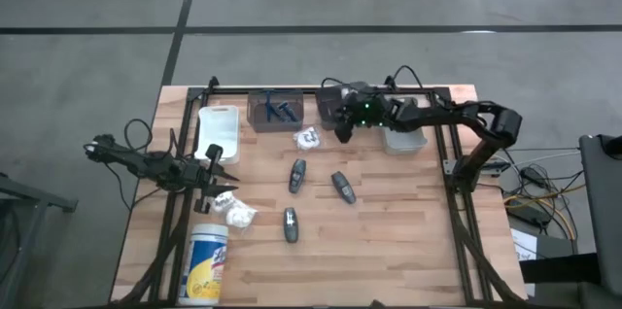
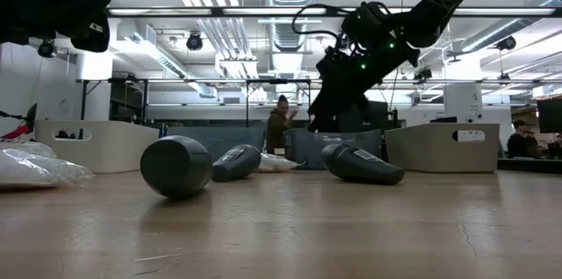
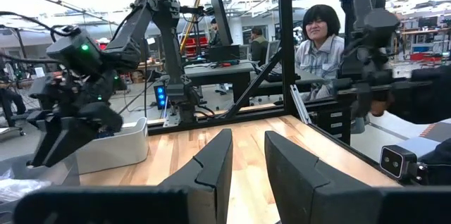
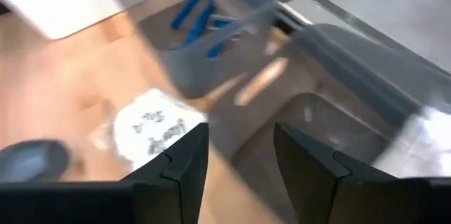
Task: Pick & Place Travel size toiletries
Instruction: Put the white cotton pack into the right black bin
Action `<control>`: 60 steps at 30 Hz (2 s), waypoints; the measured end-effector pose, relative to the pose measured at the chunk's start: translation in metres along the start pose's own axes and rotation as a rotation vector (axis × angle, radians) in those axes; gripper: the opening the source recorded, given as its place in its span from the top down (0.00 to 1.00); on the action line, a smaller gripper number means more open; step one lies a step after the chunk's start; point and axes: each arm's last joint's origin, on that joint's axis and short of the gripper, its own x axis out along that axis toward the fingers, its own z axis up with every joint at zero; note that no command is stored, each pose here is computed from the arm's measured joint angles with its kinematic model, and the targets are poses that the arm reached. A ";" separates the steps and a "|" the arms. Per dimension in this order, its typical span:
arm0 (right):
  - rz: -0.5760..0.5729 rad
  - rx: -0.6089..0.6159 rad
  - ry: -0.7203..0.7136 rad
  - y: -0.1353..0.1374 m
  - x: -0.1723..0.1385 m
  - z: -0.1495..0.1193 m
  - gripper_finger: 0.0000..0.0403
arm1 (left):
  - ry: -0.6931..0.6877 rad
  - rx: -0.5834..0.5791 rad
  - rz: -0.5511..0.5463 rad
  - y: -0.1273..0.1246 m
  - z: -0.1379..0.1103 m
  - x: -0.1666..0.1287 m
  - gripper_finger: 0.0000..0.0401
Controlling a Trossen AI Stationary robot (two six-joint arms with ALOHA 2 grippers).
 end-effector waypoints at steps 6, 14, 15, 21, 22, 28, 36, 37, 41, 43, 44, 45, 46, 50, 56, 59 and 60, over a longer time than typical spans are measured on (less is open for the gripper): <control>0.085 -0.137 0.003 0.034 -0.001 -0.003 0.64 | 0.000 0.000 0.000 0.000 0.000 0.000 0.78; 0.199 -0.417 0.029 0.083 -0.006 0.002 0.66 | 0.000 0.000 0.000 0.000 0.000 0.000 0.78; 0.203 -0.437 0.043 0.087 -0.008 0.004 0.66 | 0.000 0.000 0.000 0.000 0.000 0.000 0.78; 0.206 -0.533 0.103 0.105 -0.016 0.021 0.60 | 0.000 0.000 0.000 0.000 0.000 0.000 0.78; 0.207 -0.537 0.106 0.106 -0.017 0.024 0.58 | 0.000 0.000 0.000 0.000 0.000 0.000 0.78; 0.200 -0.537 0.111 0.107 -0.019 0.031 0.50 | 0.000 0.000 0.000 0.000 0.000 0.000 0.78; 0.203 -0.556 0.076 0.106 -0.007 0.019 0.48 | 0.000 0.000 0.000 0.000 0.000 0.000 0.78; 0.196 -0.556 0.073 0.106 -0.004 0.018 0.49 | 0.000 0.000 0.000 0.000 0.000 0.000 0.78; 0.115 -0.569 0.110 0.106 0.015 0.011 0.51 | 0.001 0.000 0.000 0.000 0.000 0.000 0.78; 0.099 -0.580 0.139 0.107 0.027 0.007 0.51 | 0.000 0.000 0.001 0.000 0.000 0.000 0.78; 0.099 -0.592 0.150 0.108 0.033 0.006 0.51 | 0.001 0.000 0.000 0.000 0.000 0.000 0.78; 0.100 -0.603 0.154 0.109 0.039 0.006 0.50 | 0.001 0.000 0.001 0.000 0.000 0.000 0.78; 0.100 -0.612 0.164 0.110 0.044 0.006 0.50 | 0.002 0.000 0.000 0.000 0.000 0.000 0.78; 0.089 -0.647 0.265 0.113 0.066 0.001 0.48 | 0.005 0.001 0.000 0.000 0.000 0.000 0.78; 0.005 -0.691 0.380 0.112 0.095 0.000 0.46 | 0.011 0.002 -0.001 0.000 -0.001 0.000 0.78; -0.011 -0.696 0.420 0.108 0.109 -0.003 0.47 | 0.011 0.002 0.000 0.000 -0.001 0.000 0.78; -0.015 -0.693 0.425 0.106 0.112 -0.002 0.48 | 0.013 0.002 -0.001 0.000 -0.001 0.000 0.78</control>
